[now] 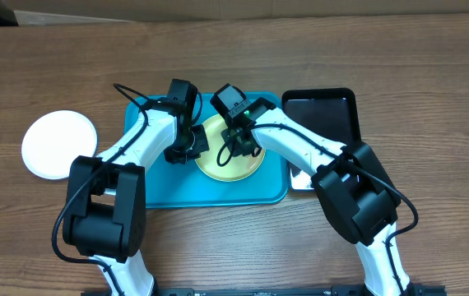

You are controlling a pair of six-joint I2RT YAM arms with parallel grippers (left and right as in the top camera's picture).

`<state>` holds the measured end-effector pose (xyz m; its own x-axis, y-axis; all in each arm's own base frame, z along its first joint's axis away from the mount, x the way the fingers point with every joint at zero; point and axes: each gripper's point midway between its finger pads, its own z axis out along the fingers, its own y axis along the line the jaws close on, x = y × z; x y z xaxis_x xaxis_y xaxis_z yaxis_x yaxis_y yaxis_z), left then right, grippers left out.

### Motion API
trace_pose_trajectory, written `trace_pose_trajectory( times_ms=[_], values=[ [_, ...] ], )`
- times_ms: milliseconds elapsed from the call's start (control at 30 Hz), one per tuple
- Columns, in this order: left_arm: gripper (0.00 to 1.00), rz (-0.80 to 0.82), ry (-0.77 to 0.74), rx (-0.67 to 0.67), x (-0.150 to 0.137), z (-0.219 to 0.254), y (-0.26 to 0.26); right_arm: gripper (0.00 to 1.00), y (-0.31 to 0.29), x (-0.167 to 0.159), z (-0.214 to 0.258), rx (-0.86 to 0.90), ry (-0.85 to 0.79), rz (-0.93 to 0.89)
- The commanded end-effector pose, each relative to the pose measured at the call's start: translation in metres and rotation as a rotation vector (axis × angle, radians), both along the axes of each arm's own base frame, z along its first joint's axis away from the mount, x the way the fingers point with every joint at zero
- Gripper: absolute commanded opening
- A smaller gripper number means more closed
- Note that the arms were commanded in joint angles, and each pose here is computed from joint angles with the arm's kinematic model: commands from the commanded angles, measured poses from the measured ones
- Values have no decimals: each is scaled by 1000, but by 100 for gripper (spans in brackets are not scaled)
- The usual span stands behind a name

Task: Clean dirty plates on tray and stack at the side
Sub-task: 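Scrub the yellow plate with the sponge in the right gripper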

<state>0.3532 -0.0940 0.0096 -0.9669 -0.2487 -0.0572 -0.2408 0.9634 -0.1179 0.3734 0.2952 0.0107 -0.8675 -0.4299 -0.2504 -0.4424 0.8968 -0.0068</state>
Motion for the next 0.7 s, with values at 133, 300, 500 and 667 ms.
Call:
trace_pose_trajectory(
  times_ms=[133, 300, 500, 667],
  values=[
    [4, -9, 39, 21, -11, -12, 0, 4, 44, -53, -10, 239, 270, 95],
    [4, -16, 38, 22, -11, -12, 0, 4, 49, -40, 41, 388, 245, 123],
    [4, -16, 38, 25, -11, -12, 0, 4, 3, -8, 98, 442, 152, 23],
    [4, -16, 38, 25, -11, -12, 0, 4, -58, 7, 103, 370, 160, -122]
  ],
)
